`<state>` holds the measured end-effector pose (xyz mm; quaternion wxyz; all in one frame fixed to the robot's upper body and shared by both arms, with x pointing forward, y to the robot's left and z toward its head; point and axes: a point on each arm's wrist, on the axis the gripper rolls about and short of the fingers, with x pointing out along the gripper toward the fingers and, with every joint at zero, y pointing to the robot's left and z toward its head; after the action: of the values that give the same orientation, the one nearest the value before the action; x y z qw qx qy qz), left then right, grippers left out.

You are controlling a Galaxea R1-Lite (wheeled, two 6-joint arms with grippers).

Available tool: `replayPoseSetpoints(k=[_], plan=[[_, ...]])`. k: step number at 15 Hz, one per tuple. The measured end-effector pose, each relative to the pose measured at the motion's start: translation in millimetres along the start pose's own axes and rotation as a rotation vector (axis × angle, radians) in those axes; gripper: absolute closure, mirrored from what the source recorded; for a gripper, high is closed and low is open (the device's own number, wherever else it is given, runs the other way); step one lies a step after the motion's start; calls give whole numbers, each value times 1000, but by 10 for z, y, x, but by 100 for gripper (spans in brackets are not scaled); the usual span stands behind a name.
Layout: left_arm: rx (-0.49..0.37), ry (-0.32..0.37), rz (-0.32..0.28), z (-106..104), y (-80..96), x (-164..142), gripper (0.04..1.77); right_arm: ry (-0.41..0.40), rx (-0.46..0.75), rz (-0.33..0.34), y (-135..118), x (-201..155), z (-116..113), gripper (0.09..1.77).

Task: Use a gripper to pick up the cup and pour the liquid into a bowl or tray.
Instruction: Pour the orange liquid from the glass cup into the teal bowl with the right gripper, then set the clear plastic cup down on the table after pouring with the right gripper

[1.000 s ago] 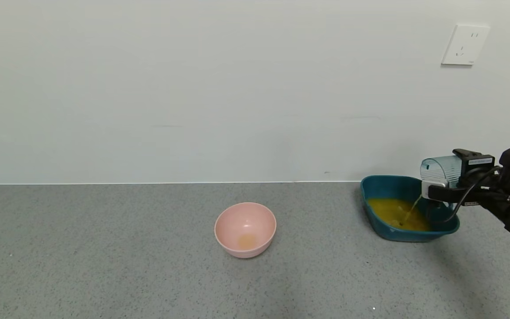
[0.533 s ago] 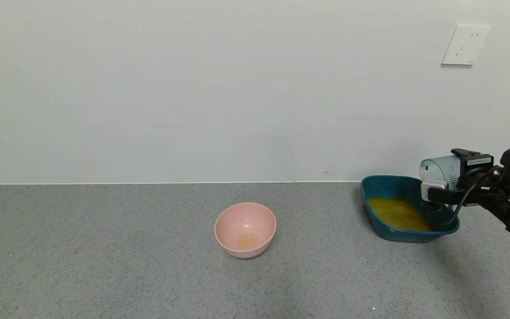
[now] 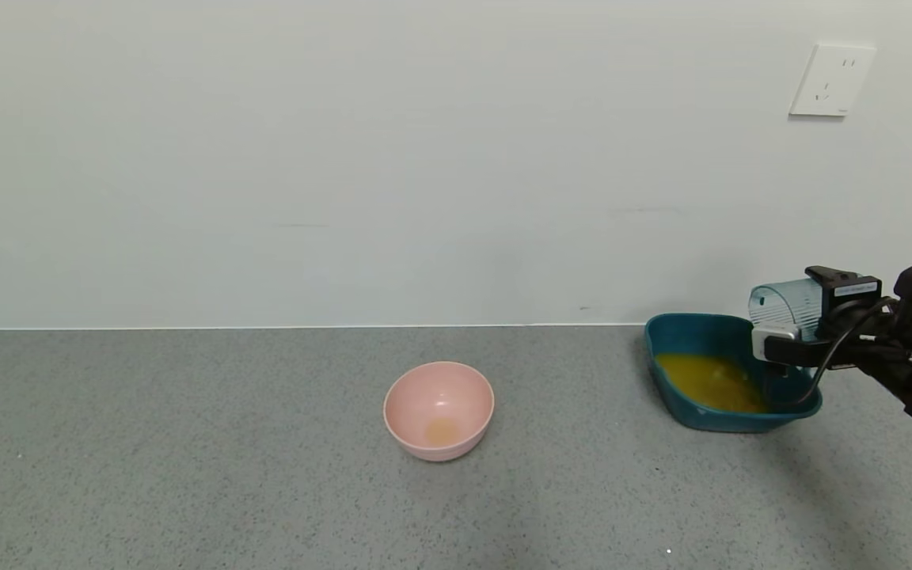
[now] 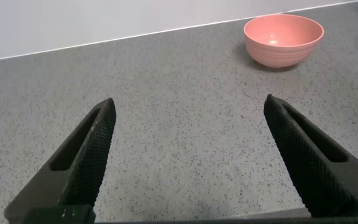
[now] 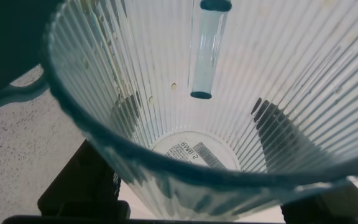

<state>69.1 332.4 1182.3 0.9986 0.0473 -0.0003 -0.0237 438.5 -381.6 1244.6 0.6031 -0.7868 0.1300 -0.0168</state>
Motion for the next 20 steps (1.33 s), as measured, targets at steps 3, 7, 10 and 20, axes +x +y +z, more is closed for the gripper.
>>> replayPoseSetpoints(k=[3,7,10,20], plan=[[0,0,0,0,0,0,9,0,0,1,6,-4,1,49],[0,0,0,0,0,0,9,2,2,1,19,-20,-5,49],[0,0,0,0,0,0,9,38,28,3,37,-57,-34,49],[0,0,0,0,0,0,9,128,472,-77,84,-281,-50,49]])
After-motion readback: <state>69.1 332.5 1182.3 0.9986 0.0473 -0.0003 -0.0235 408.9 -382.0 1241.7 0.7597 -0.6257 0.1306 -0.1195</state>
